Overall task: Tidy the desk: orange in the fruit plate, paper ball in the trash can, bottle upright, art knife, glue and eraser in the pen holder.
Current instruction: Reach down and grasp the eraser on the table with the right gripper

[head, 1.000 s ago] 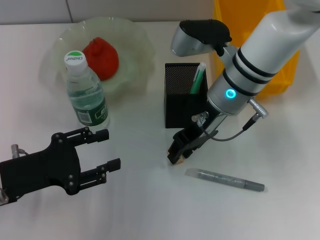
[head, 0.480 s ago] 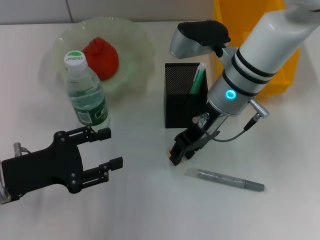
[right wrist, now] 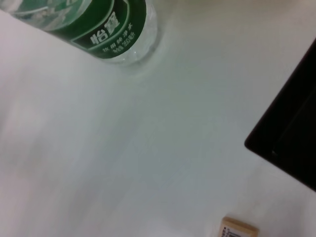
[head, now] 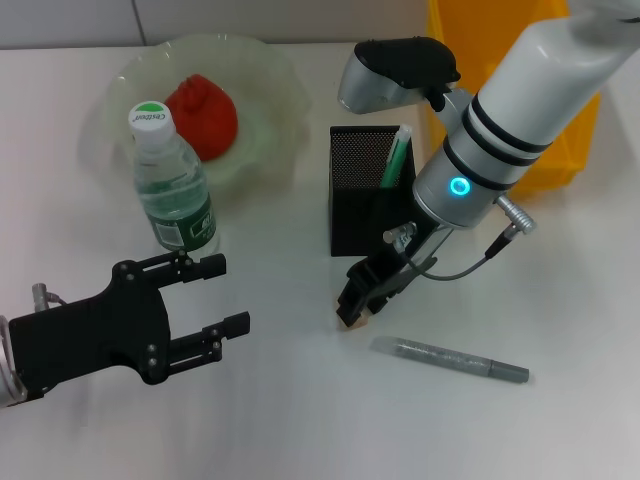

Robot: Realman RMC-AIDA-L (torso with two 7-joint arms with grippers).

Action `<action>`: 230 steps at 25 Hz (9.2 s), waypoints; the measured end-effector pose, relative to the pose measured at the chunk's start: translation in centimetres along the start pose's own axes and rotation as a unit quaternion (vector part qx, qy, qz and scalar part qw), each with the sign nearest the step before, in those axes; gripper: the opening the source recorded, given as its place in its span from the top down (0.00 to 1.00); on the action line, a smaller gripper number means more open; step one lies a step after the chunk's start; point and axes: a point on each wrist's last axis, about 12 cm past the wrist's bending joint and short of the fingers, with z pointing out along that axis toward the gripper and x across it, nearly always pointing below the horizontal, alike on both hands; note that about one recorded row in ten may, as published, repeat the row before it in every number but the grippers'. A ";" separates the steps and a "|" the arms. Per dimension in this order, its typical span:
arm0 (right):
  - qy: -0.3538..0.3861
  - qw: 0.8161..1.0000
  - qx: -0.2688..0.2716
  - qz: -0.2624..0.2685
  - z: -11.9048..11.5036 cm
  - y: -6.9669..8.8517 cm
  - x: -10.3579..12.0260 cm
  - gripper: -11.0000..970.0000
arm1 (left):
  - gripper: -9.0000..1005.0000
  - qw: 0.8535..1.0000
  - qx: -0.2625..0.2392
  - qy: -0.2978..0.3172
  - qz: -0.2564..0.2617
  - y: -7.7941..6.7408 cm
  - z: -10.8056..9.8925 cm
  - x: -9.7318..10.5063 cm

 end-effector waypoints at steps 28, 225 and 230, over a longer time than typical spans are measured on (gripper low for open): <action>-0.003 1.000 -0.007 -0.005 0.5 0.0 0.3 0.62 | 0.34 1.000 0.001 0.001 0.006 0.0 0.6 0.1; 0.020 0.996 0.042 -0.074 -2.2 1.7 -0.4 0.58 | 0.35 0.996 -0.066 -0.054 0.018 2.6 1.1 -1.9; 0.026 0.993 0.069 -0.090 -2.4 1.6 -0.6 0.58 | 0.35 0.996 -0.067 -0.061 0.021 3.0 1.4 -2.4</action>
